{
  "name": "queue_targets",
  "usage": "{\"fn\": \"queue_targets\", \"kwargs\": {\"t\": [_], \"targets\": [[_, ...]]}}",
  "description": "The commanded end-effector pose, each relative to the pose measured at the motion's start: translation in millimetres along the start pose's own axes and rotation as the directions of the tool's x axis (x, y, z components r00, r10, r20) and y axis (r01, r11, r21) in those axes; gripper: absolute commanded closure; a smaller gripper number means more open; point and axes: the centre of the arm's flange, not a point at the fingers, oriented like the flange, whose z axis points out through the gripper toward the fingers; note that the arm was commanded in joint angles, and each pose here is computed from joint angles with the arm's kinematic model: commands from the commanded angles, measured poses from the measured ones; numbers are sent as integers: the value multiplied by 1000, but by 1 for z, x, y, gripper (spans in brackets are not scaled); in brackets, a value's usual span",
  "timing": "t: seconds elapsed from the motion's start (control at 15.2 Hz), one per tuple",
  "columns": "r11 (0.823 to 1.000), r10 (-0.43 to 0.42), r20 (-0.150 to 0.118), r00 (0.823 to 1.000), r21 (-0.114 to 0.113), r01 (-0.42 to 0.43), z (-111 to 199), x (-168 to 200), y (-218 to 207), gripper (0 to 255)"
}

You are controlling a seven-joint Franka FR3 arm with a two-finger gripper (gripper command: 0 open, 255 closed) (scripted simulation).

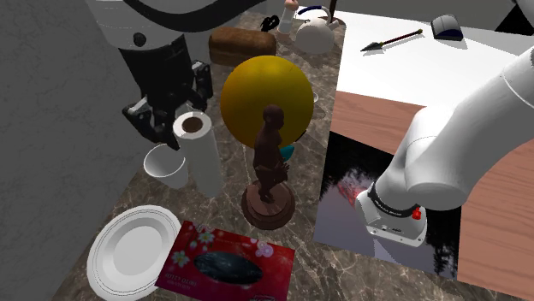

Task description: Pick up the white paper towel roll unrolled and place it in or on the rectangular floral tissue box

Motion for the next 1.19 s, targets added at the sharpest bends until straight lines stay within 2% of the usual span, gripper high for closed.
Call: {"fn": "queue_targets", "kwargs": {"t": [0.0,0.73,1.12], "targets": [[1000,2,0,1000,0,-2,-7,-15,-17,255],[1000,2,0,1000,0,-2,-41,-110,-115,255],[1000,2,0,1000,0,-2,-10,-109,-113,255]]}}
